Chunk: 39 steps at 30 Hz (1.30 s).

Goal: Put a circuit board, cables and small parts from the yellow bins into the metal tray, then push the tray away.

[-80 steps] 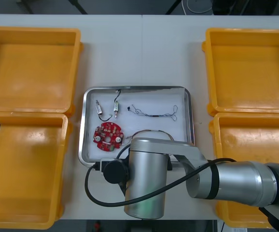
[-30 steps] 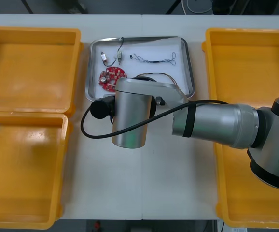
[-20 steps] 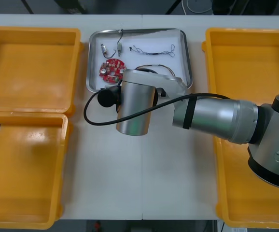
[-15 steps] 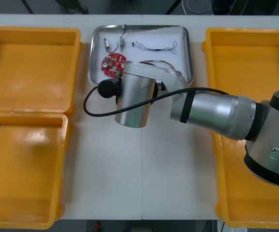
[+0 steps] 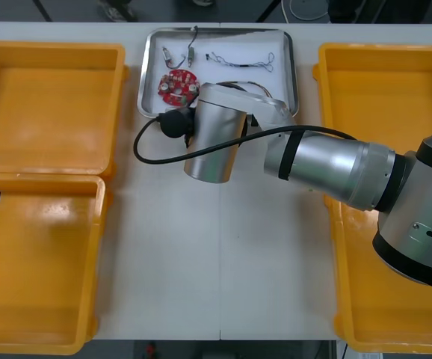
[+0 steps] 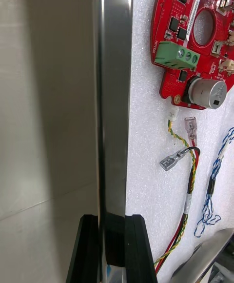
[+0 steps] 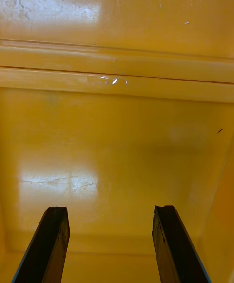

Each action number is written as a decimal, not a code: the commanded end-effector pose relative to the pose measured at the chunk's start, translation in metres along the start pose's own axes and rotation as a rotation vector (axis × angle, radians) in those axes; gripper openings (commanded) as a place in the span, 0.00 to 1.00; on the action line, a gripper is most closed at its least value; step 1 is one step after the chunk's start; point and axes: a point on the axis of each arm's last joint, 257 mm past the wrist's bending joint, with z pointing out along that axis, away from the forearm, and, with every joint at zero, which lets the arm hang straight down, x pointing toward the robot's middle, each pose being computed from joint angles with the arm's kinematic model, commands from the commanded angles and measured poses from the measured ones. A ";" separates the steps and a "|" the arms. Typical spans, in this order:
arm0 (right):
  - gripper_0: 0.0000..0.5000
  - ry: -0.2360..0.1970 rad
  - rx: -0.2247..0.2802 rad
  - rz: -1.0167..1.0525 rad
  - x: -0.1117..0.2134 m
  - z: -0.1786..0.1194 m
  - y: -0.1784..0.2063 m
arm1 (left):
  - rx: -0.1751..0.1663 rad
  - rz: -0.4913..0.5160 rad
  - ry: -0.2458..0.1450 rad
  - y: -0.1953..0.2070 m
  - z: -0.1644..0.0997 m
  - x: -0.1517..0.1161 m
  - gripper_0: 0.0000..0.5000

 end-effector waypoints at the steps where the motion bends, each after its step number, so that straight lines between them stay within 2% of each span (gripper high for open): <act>1: 0.00 -0.039 0.082 -0.025 -0.021 -0.011 -0.044 | -0.041 0.095 -0.034 0.013 -0.015 -0.007 1.00; 2: 0.03 -0.038 0.085 -0.025 -0.021 -0.010 -0.045 | -0.041 0.095 -0.034 0.013 -0.015 -0.007 1.00; 3: 0.22 -0.037 0.085 -0.023 -0.021 -0.010 -0.045 | -0.041 0.095 -0.034 0.013 -0.015 -0.007 1.00; 4: 0.35 -0.035 0.086 -0.020 -0.020 -0.010 -0.045 | -0.041 0.095 -0.034 0.013 -0.015 -0.007 1.00; 5: 0.41 -0.035 0.088 -0.021 -0.020 -0.010 -0.046 | -0.041 0.095 -0.034 0.013 -0.015 -0.007 1.00; 7: 0.69 -0.031 0.085 -0.009 -0.019 -0.011 -0.046 | -0.041 0.095 -0.034 0.013 -0.015 -0.007 1.00; 10: 0.83 -0.024 0.069 0.012 -0.019 -0.014 -0.044 | -0.041 0.095 -0.034 0.013 -0.015 -0.007 1.00; 12: 0.95 -0.020 0.030 0.055 -0.020 -0.020 -0.041 | -0.041 0.095 -0.034 0.013 -0.015 -0.007 1.00; 16: 0.98 -0.037 -0.034 0.121 -0.025 -0.036 -0.031 | -0.041 0.095 -0.034 0.013 -0.015 -0.007 1.00; 23: 0.98 -0.032 -0.143 0.223 -0.014 -0.070 0.000 | -0.041 0.095 -0.034 0.013 -0.015 -0.007 1.00; 27: 0.98 -0.008 -0.199 0.271 -0.001 -0.098 0.015 | -0.041 0.095 -0.034 0.013 -0.015 -0.007 1.00; 29: 0.99 0.025 -0.234 0.300 0.013 -0.114 0.025 | -0.041 0.095 -0.034 0.013 -0.015 -0.007 1.00; 34: 1.00 0.061 -0.284 0.361 0.043 -0.143 0.043 | -0.041 0.095 -0.034 0.013 -0.015 -0.007 1.00; 37: 1.00 0.010 -0.277 0.408 0.047 -0.155 0.040 | -0.041 0.095 -0.034 0.013 -0.015 -0.007 1.00; 39: 1.00 -0.030 -0.290 0.449 0.052 -0.165 0.041 | -0.041 0.095 -0.034 0.013 -0.015 -0.007 1.00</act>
